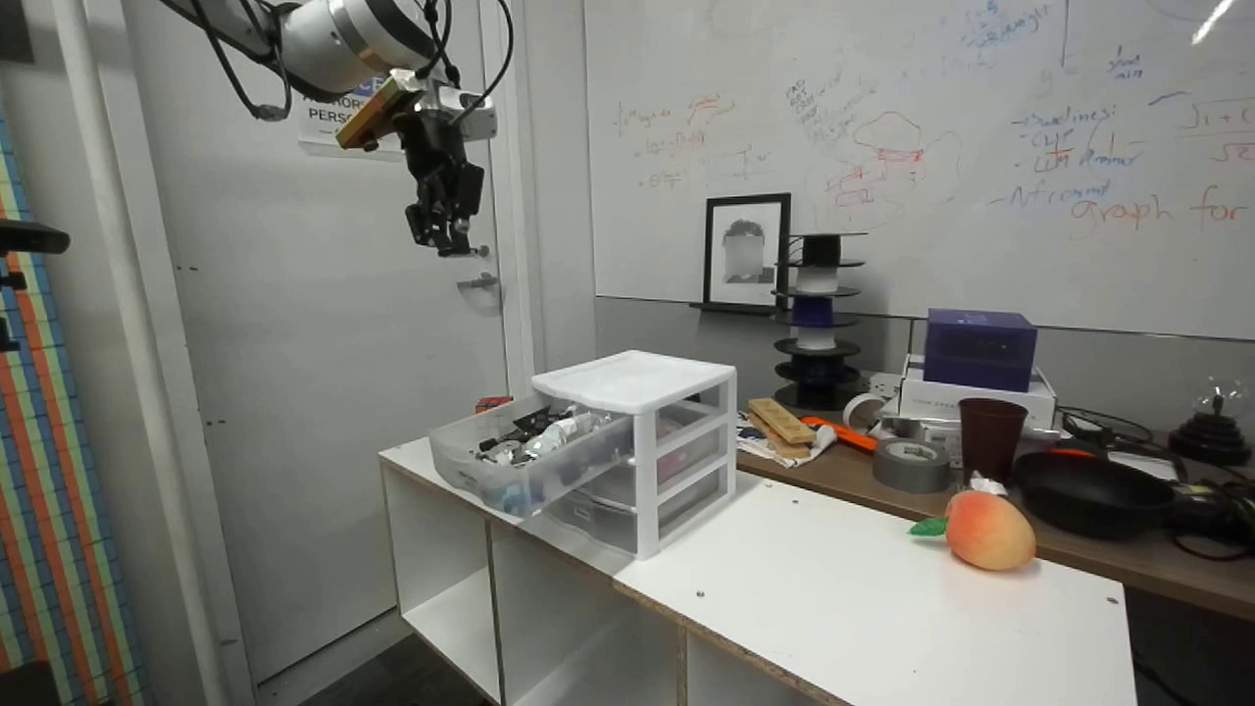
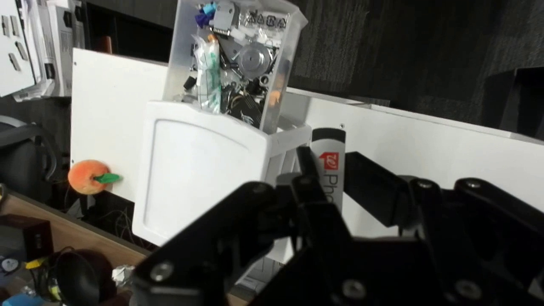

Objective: Put the objects in the drawer and close the drawer

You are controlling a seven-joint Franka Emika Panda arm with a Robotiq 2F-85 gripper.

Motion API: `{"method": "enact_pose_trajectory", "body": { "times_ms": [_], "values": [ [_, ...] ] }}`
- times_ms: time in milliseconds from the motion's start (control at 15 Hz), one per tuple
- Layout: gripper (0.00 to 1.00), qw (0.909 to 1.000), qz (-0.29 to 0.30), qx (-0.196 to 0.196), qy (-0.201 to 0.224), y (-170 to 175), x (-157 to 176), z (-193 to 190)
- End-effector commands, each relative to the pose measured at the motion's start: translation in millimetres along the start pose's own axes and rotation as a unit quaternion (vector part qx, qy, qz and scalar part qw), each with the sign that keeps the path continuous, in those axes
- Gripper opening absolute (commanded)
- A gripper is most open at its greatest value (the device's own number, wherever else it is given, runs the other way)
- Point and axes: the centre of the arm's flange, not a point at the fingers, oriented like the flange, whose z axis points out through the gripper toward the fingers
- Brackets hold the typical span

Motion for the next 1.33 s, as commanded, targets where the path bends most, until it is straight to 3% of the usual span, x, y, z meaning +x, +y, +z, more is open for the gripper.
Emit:
{"method": "enact_pose_trajectory", "body": {
  "times_ms": [0, 267, 733, 1000, 1267],
  "values": [
    [0.06, 0.9990, 0.020, 0.034, -0.022, 39, -61, 46],
    [0.06, 0.9955, 0.063, 0.059, -0.041, 77, -71, 89],
    [0.06, 0.9928, 0.110, 0.042, -0.020, 123, -81, 201],
    [0.06, 0.9944, 0.100, 0.031, 0.019, 125, -83, 255],
    [0.06, 0.9917, 0.098, 0.017, 0.082, 120, -88, 274]
  ]
}}
